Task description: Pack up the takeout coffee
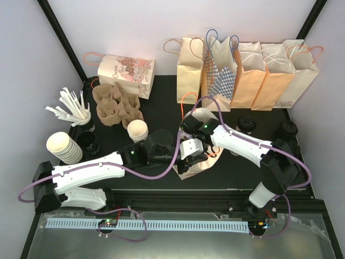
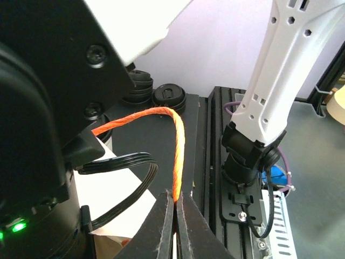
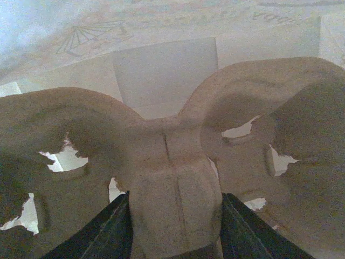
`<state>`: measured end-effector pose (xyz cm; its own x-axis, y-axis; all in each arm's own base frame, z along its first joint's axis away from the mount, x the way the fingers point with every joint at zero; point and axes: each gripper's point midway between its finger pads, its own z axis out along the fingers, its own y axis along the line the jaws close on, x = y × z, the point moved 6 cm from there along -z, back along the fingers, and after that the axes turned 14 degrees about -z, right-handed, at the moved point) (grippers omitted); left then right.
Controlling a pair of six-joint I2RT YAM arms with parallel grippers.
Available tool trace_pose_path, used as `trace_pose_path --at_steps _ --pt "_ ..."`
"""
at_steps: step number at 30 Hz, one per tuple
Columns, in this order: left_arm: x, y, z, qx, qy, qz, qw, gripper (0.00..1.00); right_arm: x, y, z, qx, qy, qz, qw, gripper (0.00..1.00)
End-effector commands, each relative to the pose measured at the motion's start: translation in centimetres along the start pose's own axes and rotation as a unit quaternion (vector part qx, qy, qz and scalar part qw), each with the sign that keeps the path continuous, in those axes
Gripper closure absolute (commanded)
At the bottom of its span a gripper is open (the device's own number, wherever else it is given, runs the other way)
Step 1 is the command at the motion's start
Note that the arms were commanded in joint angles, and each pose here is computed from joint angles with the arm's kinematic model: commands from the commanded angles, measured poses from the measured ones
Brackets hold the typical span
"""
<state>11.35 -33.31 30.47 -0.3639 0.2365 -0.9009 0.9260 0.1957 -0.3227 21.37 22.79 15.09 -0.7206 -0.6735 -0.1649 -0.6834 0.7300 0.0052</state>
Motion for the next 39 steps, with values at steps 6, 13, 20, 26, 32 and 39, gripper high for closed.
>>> trace_pose_path --at_steps 6,13,20,26,32,39 --pt "-4.9 -7.7 -1.2 0.196 -0.088 0.037 0.976 0.99 -1.2 -0.8 1.3 0.025 0.000 -0.002 1.000 0.55" --pt "-5.8 -10.8 -0.9 0.248 -0.086 0.053 0.964 0.98 -1.4 -1.0 1.3 0.029 0.001 0.000 1.000 0.55" --pt "-6.3 -12.1 -0.9 0.265 -0.087 0.058 0.958 0.99 -1.4 -1.0 1.4 0.030 0.001 0.000 1.000 0.55" --pt "-6.8 -11.0 -1.1 0.198 -0.092 0.058 0.974 0.88 -0.8 -1.2 1.0 0.037 0.005 -0.004 0.999 0.55" --pt "-8.0 -8.1 -3.3 0.043 -0.115 0.034 0.992 0.31 0.7 -0.9 0.0 0.025 -0.012 -0.014 1.000 0.54" --pt "-8.7 -3.5 -8.8 -0.132 -0.140 -0.076 0.978 0.24 2.2 -0.4 -0.3 0.023 -0.023 -0.014 0.999 0.54"
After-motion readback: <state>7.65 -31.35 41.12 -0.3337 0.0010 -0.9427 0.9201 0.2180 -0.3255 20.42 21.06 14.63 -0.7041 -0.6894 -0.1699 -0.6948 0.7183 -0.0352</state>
